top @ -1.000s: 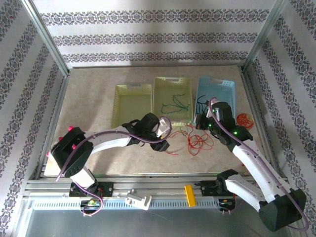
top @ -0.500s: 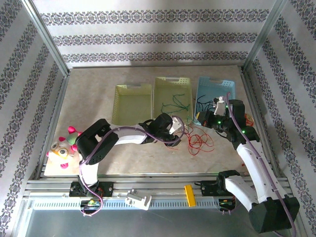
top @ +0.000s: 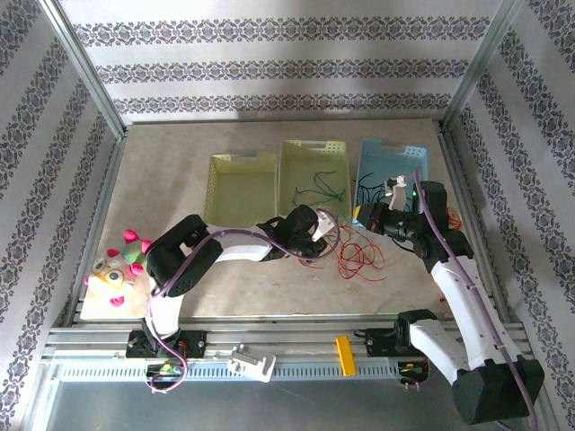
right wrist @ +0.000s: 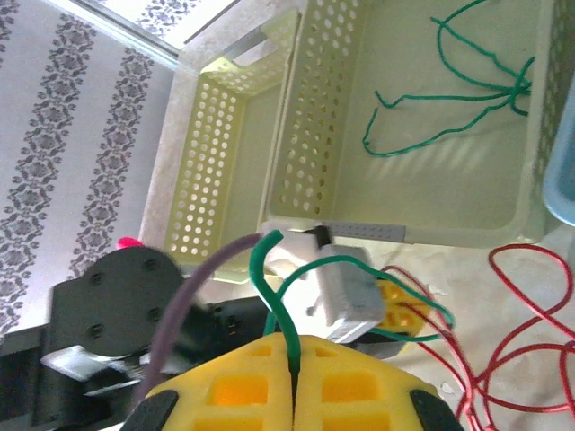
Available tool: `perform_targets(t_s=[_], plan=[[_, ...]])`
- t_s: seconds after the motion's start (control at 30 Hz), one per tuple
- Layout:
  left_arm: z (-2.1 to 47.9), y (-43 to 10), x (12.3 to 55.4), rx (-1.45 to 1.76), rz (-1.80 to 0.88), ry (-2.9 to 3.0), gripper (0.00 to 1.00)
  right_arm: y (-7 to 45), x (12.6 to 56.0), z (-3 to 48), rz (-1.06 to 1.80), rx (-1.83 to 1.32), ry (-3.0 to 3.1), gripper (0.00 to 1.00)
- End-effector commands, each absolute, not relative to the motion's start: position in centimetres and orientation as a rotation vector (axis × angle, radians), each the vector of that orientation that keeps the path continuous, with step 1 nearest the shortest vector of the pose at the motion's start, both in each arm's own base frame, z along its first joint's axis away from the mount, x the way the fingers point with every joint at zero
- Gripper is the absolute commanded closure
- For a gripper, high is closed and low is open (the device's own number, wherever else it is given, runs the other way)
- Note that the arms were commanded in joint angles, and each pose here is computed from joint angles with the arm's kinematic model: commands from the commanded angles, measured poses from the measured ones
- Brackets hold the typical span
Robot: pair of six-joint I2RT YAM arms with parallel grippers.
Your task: Untangle the cables
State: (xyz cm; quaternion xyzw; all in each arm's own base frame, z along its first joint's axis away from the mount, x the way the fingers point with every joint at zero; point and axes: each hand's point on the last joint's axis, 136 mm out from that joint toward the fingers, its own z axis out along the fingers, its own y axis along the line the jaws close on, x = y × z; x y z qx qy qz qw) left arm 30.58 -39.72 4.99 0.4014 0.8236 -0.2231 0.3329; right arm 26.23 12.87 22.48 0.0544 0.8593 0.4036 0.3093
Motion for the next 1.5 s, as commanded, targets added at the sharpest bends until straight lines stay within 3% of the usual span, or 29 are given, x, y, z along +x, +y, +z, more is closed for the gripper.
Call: perform_targets(t_s=[0.0,0.4,0.6,1.17,1.23,1.37,1.4,1.47], plan=[[10.7,-40.1,30.7,0.977,-0.615,2.023,1.00,12.0,26.4,21.2,0.997,0.164,2.290,1.00],[15.8,-38.1,29.9,0.941,-0.594,1.942,1.00,10.7,25.8,16.6,0.857,0.193,2.394,1.00],[16.6,-37.3,29.2,0.950,-0.594,1.928,1.00,7.6,26.1,15.7,0.629,0.298,2.393,1.00],[8.8,-32.7,25.9,1.009,-0.496,2.158,1.00,6.9,27.4,20.8,0.617,0.308,2.184,1.00],[7.9,-32.5,25.8,1.002,-0.486,2.184,0.91,7.7,27.5,21.5,0.678,0.284,2.163,1.00],[6.0,-31.7,26.4,0.983,-0.403,2.250,0.31,8.5,27.7,22.5,0.734,0.258,2.156,1.00],[5.7,-31.7,26.5,0.988,-0.382,2.258,0.23,8.6,27.7,22.8,0.739,0.252,2.150,1.00],[5.9,-31.8,26.7,0.997,-0.378,2.248,0.18,8.7,27.7,23.3,0.747,0.244,2.139,1.00]])
